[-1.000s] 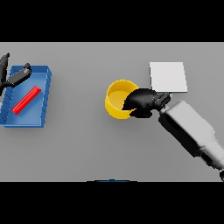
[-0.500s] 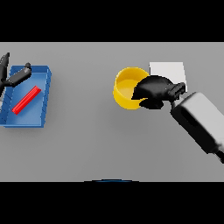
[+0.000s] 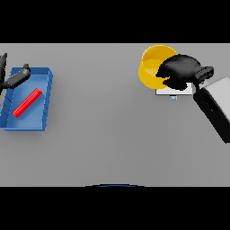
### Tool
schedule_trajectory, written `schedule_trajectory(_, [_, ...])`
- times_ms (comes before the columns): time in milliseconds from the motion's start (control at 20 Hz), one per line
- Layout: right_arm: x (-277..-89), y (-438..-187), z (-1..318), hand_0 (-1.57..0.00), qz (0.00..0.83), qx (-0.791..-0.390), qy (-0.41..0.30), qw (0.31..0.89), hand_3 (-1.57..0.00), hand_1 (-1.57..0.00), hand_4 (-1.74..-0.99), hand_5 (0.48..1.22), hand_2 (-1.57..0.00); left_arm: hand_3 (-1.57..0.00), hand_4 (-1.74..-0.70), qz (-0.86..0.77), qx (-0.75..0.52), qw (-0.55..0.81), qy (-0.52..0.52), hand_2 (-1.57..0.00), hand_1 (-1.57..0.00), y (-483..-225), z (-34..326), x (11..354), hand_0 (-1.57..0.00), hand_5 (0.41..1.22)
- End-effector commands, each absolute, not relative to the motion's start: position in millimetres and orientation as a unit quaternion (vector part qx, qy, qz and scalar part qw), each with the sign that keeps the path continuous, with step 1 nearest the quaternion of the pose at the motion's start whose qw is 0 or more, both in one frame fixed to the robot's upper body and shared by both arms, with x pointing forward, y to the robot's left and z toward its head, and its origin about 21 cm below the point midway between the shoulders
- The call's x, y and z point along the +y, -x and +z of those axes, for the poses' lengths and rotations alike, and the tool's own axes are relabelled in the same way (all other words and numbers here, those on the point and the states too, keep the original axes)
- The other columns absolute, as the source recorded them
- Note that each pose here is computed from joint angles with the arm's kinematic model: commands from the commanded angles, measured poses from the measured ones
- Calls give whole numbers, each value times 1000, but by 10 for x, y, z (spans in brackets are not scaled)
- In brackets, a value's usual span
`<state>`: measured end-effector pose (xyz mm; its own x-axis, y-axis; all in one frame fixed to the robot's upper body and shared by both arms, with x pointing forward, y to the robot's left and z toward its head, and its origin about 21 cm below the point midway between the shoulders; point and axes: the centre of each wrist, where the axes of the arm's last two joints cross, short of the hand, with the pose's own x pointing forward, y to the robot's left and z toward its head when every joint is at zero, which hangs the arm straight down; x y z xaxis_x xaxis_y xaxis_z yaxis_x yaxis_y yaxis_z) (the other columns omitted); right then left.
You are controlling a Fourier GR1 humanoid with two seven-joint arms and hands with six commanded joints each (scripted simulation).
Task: Pick up the red beaker and tilt it to pour out 1 green nut into yellow bowl. Pick up the yellow bowl and place it on the metallic measuring scale.
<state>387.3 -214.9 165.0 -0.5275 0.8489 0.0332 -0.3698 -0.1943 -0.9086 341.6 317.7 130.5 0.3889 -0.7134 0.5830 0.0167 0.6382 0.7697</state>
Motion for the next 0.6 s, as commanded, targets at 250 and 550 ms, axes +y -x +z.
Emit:
schedule_trajectory(250, [-2493, -4087, 1471, -1571, 700, -472, 264, 466, -1172, -1571, -1720, 1221, -1571, 1, -832, -238, -489, 763, -350, 1, 1, -3392, 1307, 3151, 1, 773])
schedule_trajectory(550, [-2720, -4245, 1240, -1571, 680, -452, 286, 501, -1308, -1571, -1723, 1221, -1571, 1, -818, -237, -484, 765, -352, 1, 1, -3431, 1283, 3172, 1, 756])
